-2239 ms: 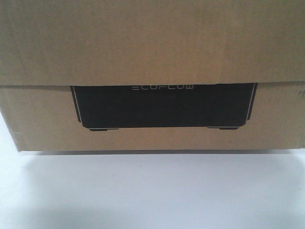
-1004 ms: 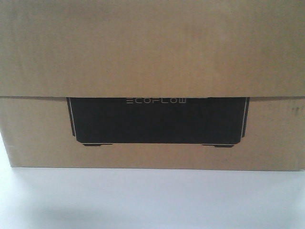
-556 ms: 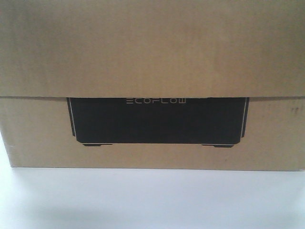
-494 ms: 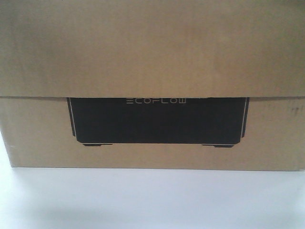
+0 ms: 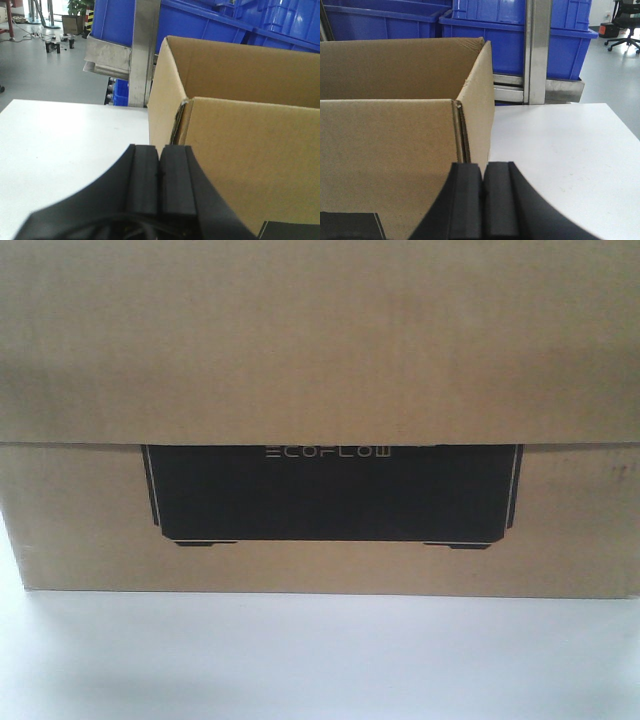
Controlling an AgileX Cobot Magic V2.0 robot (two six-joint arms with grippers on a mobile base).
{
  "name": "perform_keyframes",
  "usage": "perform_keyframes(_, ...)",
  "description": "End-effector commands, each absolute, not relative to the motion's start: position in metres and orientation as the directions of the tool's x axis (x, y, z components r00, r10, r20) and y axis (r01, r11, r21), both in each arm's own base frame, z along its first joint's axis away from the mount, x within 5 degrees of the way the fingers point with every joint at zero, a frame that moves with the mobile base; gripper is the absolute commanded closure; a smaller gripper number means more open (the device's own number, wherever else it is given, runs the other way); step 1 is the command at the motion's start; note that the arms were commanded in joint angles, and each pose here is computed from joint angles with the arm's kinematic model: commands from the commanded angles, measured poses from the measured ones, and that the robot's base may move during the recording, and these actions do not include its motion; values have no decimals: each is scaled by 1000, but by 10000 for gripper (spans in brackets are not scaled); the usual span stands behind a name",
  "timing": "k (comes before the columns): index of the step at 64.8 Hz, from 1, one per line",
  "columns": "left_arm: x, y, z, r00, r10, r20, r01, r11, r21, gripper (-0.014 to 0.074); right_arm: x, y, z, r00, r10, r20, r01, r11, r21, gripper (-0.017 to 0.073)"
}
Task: Grab box from left shelf to table start
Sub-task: 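Lower the box onto the white table with both grippers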
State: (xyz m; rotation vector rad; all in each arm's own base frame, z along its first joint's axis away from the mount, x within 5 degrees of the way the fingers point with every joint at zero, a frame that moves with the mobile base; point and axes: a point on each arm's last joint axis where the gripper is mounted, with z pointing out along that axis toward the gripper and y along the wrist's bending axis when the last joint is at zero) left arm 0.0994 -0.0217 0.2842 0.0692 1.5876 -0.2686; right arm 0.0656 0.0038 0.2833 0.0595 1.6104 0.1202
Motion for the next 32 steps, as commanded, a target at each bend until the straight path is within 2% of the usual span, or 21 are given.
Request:
perform_keyframes(1,99,-22,303,83,-153,-985,228,965,-130,688,64,2,301,80,107,-991,-27,994,105,511)
perform_keyframes(32,99,-22,302,81,-152,-985,228,965,-130,688,65,2,299,81,107,-991,-26,994,105,511)
